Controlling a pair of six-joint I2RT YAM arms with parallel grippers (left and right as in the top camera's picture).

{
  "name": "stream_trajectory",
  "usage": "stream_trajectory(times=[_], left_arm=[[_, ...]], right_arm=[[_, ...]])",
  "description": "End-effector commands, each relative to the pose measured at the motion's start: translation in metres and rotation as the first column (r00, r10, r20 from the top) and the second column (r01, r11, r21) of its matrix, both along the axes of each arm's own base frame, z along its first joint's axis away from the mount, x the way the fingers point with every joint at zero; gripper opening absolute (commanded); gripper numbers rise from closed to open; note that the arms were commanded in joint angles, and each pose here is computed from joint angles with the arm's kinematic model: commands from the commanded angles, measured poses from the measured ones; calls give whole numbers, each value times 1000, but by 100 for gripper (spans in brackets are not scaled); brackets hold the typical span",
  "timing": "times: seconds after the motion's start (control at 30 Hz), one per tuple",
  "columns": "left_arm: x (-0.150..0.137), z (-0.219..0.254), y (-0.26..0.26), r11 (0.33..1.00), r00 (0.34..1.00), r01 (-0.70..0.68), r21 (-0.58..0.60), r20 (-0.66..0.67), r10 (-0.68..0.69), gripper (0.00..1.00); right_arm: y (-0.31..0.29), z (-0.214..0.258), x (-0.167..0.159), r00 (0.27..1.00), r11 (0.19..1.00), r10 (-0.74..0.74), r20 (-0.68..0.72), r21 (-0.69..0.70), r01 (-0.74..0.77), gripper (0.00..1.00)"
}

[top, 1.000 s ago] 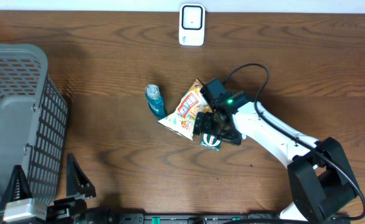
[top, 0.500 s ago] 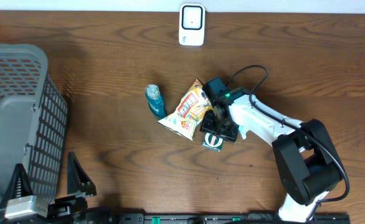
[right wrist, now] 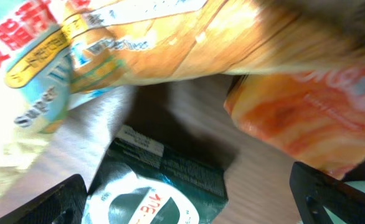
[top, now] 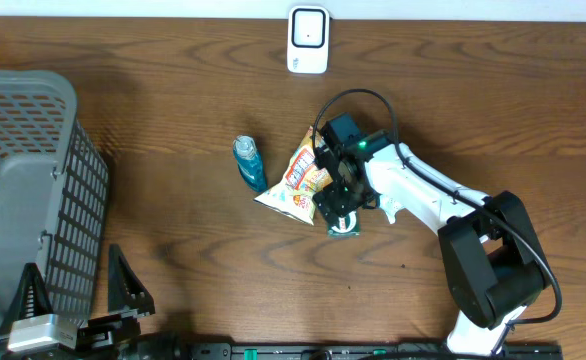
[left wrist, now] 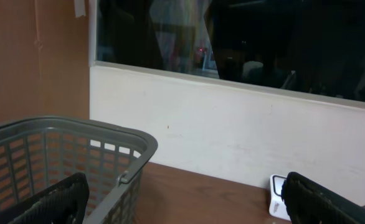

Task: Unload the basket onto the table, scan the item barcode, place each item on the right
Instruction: 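Reach the right gripper to the green Zam-Buk box below the snack bag, then close the right gripper on the Zam-Buk box and lift it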

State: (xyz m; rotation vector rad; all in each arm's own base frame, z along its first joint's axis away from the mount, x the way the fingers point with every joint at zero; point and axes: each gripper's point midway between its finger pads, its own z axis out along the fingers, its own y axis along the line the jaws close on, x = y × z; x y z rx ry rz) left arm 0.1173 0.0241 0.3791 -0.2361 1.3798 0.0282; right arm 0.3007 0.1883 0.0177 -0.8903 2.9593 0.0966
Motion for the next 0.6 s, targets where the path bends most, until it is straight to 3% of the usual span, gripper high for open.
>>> stream_trajectory(times=[0.0, 0.13, 0.3, 0.37, 0.47, 0.57], left_arm=[[-1, -1, 2, 1000, 1000, -9, -7, 7, 9, 98], [-1, -1, 2, 1000, 1000, -9, -7, 7, 9, 98], [-1, -1, 2, 1000, 1000, -9, -7, 7, 9, 98], [-1, -1, 2, 1000, 1000, -9, -7, 7, 9, 98], [-1, -1, 2, 1000, 1000, -9, -7, 7, 9, 98], [-1, -1, 2, 1000, 1000, -9, -7, 7, 9, 98]], right_arm=[[3, 18, 16, 998, 999, 35, 55, -31, -34, 99], [37, 27, -12, 997, 993, -7, -77, 119, 16, 99], [27, 17, -36, 972, 984, -166, -168, 38, 175, 99], [18, 11, -38, 962, 974, -226, -155, -21, 226, 98], [-10, 2, -29, 939, 929, -343, -28, -155, 335, 98], [-23, -6, -23, 934, 914, -355, 39, -196, 355, 97]])
